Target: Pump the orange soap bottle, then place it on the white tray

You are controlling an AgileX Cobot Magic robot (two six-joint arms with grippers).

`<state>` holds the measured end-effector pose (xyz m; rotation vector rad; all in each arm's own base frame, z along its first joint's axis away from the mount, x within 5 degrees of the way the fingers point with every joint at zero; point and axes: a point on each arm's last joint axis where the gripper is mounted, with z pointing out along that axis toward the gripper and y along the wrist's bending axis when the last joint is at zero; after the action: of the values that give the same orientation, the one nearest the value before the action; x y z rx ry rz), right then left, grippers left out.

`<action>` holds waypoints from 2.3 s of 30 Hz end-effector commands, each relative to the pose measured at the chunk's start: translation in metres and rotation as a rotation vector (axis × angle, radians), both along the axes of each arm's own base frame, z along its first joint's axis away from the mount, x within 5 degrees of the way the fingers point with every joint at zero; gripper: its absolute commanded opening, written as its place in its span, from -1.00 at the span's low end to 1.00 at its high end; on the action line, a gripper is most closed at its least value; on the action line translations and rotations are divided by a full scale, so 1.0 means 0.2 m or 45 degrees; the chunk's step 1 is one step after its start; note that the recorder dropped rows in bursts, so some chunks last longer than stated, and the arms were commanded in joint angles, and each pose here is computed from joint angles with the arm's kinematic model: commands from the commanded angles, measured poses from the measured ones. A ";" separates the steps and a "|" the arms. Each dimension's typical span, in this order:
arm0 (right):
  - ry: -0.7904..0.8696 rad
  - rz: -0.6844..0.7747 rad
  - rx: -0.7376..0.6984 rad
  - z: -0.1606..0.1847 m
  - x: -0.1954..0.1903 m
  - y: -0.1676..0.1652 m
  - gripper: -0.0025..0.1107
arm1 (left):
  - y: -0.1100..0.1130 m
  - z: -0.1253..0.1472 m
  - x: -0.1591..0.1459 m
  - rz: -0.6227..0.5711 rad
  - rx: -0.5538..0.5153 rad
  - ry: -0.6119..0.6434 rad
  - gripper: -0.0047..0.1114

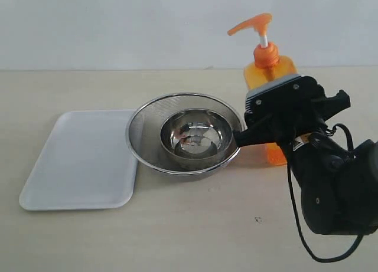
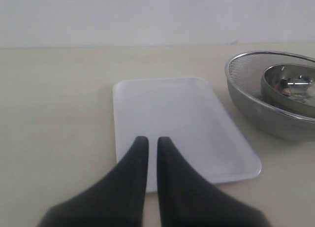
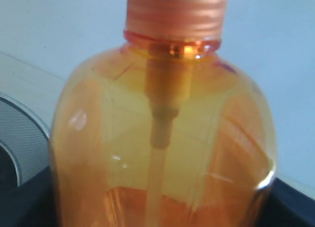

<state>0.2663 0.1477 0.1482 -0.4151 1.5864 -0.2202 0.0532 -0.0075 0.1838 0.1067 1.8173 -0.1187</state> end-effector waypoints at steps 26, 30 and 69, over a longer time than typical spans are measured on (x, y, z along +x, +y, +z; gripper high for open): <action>0.000 -0.014 -0.030 0.00 -0.01 -0.02 -0.96 | 0.01 0.00 0.00 -0.006 0.108 -0.023 -0.81; 0.002 -0.015 -0.012 0.00 -0.01 -0.02 -0.96 | 0.01 0.00 0.00 -0.008 0.202 -0.043 -0.81; 0.006 -0.011 0.035 0.00 -0.01 -0.02 -0.96 | -0.30 0.77 0.70 -0.486 -0.274 0.368 -0.81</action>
<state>0.2650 0.1456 0.1475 -0.3871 1.5921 -0.2116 0.1714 -0.0631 0.3397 0.2576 2.0004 -0.6229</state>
